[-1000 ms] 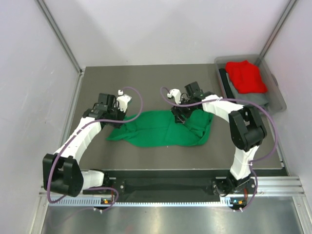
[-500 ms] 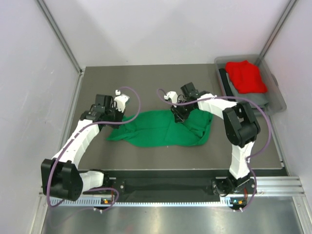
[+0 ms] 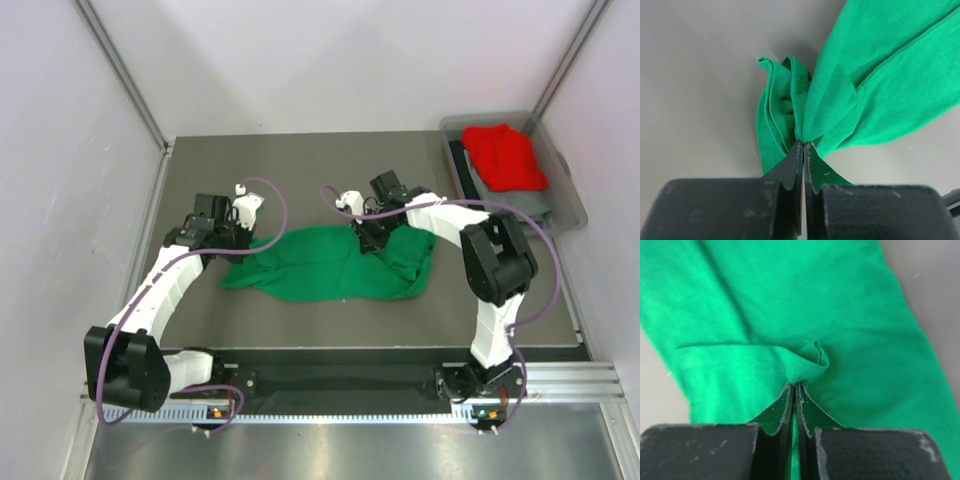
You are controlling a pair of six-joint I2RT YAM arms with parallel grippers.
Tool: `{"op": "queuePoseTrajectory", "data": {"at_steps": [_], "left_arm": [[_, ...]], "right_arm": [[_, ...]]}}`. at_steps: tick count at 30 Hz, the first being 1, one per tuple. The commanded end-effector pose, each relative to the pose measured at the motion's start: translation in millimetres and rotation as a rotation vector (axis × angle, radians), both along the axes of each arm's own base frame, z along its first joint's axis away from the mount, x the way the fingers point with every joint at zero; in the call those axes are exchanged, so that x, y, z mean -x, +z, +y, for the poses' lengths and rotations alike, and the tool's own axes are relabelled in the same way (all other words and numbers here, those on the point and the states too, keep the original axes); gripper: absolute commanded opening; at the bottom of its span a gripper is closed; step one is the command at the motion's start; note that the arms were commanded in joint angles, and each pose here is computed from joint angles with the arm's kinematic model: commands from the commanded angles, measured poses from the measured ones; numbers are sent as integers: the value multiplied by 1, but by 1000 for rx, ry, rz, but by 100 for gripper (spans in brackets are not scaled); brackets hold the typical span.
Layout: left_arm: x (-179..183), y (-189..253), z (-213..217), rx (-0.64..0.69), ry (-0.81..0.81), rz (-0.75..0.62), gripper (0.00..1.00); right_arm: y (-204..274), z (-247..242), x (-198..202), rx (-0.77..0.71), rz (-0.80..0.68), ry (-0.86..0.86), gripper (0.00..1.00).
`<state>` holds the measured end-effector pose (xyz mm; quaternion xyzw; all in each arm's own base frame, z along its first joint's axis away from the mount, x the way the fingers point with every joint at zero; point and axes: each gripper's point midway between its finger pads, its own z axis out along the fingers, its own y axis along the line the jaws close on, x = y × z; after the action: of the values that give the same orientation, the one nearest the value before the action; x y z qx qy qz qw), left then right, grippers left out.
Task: Fold and stack the t-shirts
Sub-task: Flatten the tshirt out
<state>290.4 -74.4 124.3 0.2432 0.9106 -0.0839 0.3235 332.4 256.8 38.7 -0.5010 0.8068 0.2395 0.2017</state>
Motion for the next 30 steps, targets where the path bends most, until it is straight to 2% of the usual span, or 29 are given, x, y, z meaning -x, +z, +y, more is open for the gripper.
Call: {"op": "queuePoseTrajectory", "data": {"at_steps": [1,2,5,9,13,15,16,17,18,21,25,28,30], "left_arm": [[-10,14,-1,23,7,-73,0],[-11,16,-1,25,6,-77,0],[-13,18,0,26,12,-82,0],[-17,22,2,21,20,-95,0],[-18,25,4,23,30,-98,0],[-19,24,5,22,32,-97,0],[-20,25,5,21,33,-99,0],[-21,24,5,21,34,-94,0],[-22,25,6,21,34,-96,0],[-23,26,5,25,37,-94,0],[-23,26,5,31,36,-94,0],[-20,27,6,34,37,-99,0],[-18,26,7,32,40,-100,0]], "right_arm": [[50,15,23,-46,-115,107,0],[68,13,32,-42,-166,123,0],[82,20,77,-26,-197,223,0],[80,32,147,-40,-138,355,0],[76,34,185,-26,-126,453,4],[80,33,189,-18,-135,480,12],[80,30,190,-4,-125,481,20],[82,31,187,5,-128,478,33],[82,30,187,14,-126,481,36],[82,23,181,53,-154,462,37],[93,13,152,67,-340,376,38],[91,-12,126,162,-474,304,38],[79,-29,118,215,-506,276,37]]}}
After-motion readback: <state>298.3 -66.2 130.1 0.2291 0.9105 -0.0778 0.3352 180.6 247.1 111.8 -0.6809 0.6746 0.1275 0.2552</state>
